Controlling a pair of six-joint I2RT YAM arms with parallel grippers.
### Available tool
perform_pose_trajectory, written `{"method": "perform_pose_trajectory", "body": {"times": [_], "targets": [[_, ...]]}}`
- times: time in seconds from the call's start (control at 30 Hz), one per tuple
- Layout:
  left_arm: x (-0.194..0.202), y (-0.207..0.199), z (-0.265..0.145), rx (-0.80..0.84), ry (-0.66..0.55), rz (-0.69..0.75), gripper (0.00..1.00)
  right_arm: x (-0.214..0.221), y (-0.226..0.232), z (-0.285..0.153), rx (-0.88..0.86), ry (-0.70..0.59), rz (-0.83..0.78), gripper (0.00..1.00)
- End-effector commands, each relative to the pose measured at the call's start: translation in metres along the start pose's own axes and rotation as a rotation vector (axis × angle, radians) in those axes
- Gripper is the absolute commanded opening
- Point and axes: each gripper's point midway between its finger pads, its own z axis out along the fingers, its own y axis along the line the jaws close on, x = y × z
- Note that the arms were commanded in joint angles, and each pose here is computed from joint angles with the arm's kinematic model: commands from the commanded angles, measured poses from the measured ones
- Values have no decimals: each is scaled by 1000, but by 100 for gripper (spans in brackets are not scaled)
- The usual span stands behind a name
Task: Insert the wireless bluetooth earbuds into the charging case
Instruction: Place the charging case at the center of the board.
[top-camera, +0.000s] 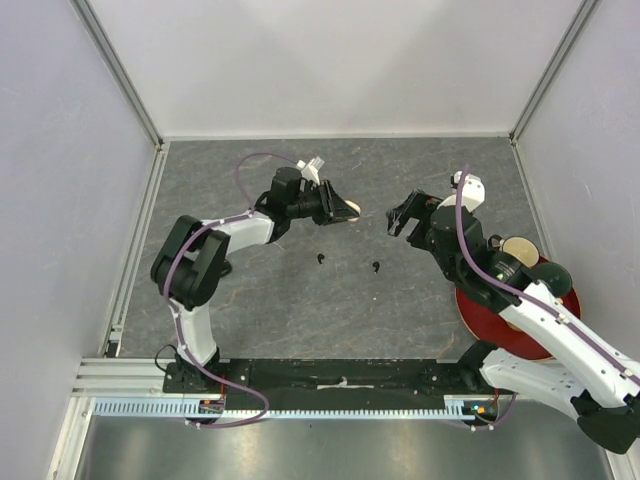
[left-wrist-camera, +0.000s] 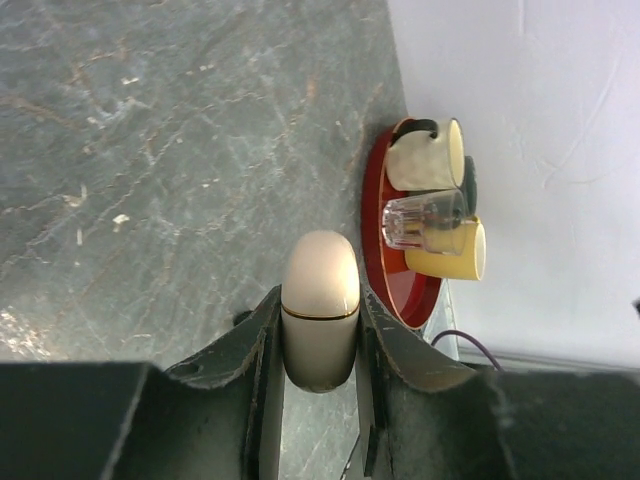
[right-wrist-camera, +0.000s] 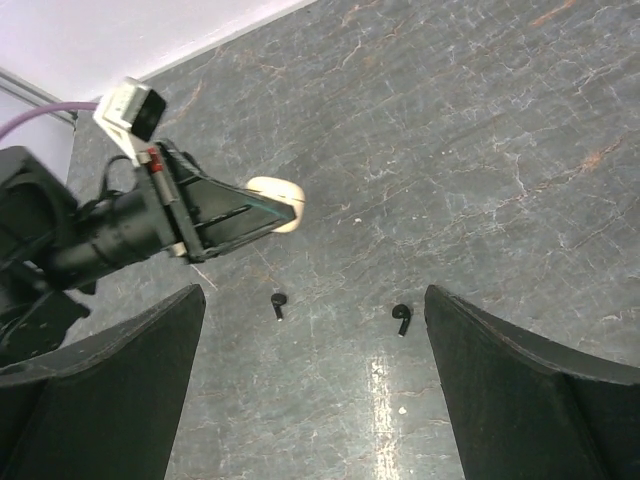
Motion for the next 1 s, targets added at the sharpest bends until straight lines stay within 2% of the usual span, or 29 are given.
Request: {"method": "perform_pose_trajectory", "body": {"times": [0.0, 0.1, 0.5, 0.6, 0.67, 0.7, 0.73, 0.77, 0.87, 0.97], "targets": [[-8, 11, 18, -10, 8, -90, 2, -7, -8, -6, 18, -30, 0, 98], [-6, 42, 31, -110, -4, -119, 2, -7, -8, -6, 16, -28, -10, 98], [3, 93, 47, -248, -15, -230, 6, -3, 4, 4, 3, 16, -73, 98], [8, 103, 48, -278, -16, -267, 9, 1, 4, 7, 1, 31, -83, 98], [11, 108, 50, -278, -11, -273, 14, 4, 4, 7, -2, 40, -88, 98], [13, 109, 49, -281, -13, -279, 21, 5, 4, 7, -3, 43, -90, 98], [11, 108, 50, -269, -26, -274, 36, 6, 4, 7, -5, 46, -91, 98], [13, 110, 50, -271, -26, -281, 40, 6, 4, 7, -5, 46, -90, 98], [14, 112, 49, -280, -25, -286, 41, 7, 3, 8, -2, 47, -91, 98], [17, 115, 49, -289, -15, -295, 49, 8, 2, 8, -1, 50, -91, 98]]}}
